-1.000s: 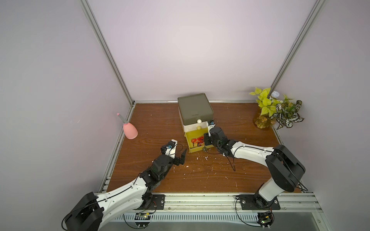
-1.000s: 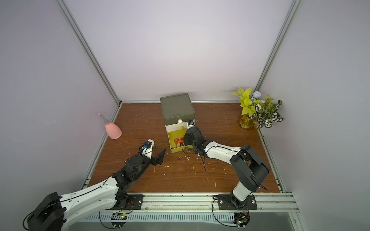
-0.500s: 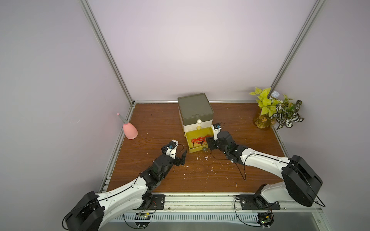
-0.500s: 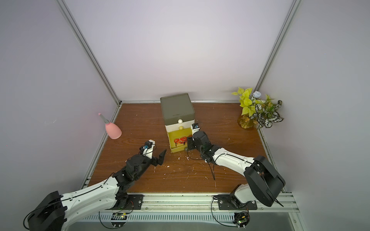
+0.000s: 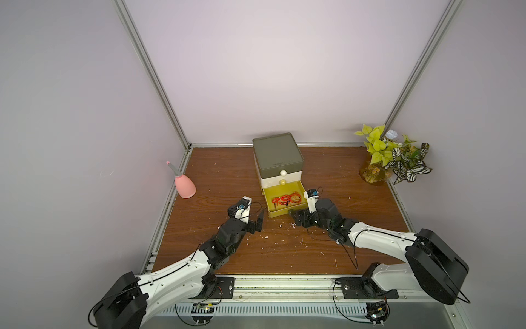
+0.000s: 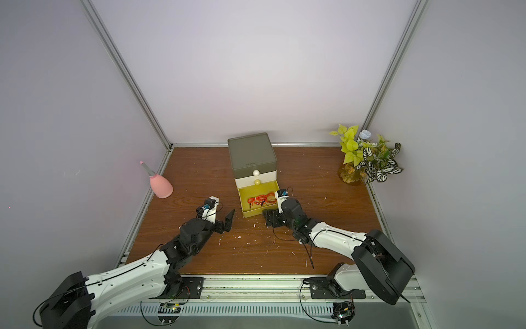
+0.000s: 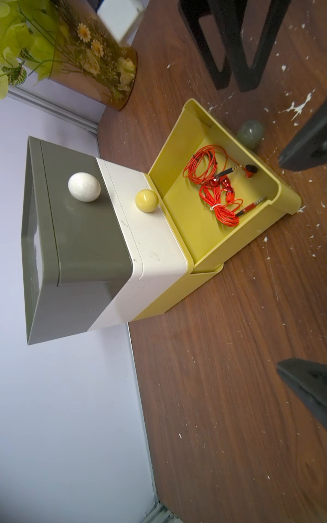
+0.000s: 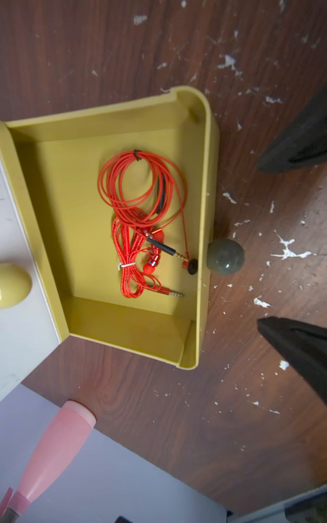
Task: Place the wired earphones into the drawer by color
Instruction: Place the wired earphones in the drawer, then close the drawer in the storage box.
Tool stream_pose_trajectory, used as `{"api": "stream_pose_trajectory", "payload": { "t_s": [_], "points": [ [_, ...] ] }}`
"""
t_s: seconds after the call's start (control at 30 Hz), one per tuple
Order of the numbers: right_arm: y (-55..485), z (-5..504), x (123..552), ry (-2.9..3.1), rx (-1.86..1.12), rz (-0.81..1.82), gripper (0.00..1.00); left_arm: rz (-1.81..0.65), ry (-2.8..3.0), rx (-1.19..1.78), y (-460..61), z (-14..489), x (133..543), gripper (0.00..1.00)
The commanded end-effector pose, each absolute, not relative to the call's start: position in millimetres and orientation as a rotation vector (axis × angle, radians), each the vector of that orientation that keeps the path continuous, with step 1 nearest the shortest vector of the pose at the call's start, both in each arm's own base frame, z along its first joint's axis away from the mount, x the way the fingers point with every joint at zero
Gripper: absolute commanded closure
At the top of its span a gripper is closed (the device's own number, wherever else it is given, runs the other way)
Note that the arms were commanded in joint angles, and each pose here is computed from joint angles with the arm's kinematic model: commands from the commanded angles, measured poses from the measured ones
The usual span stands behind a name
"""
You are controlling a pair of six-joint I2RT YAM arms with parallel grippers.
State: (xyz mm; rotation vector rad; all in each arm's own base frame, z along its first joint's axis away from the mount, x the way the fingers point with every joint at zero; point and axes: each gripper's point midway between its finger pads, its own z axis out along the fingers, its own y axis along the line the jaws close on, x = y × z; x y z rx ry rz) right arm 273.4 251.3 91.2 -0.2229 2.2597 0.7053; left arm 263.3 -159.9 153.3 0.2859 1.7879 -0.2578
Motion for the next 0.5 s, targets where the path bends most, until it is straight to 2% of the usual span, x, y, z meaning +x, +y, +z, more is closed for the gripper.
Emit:
{"api": "stream_pose_trajectory", "payload": {
  "t_s": [0.0,0.17,0.47],
  "points": [
    [264.9,112.3,277.1,2.183,-0.191,0.835,0.09,-0.247,1.753,0.229,-149.9,160.4,264.5,0.01],
    [275.4,107.0,278.2,2.182,-0.2,0.89,0.01,-0.242,1.746,0.222,-147.2,161.0,263.4,0.01],
    [285.8,103.2,283.6,2.164,-0.196,0.932,0.01,-0.243,1.745,0.226,-148.3,161.6,264.1,0.01]
  ]
}}
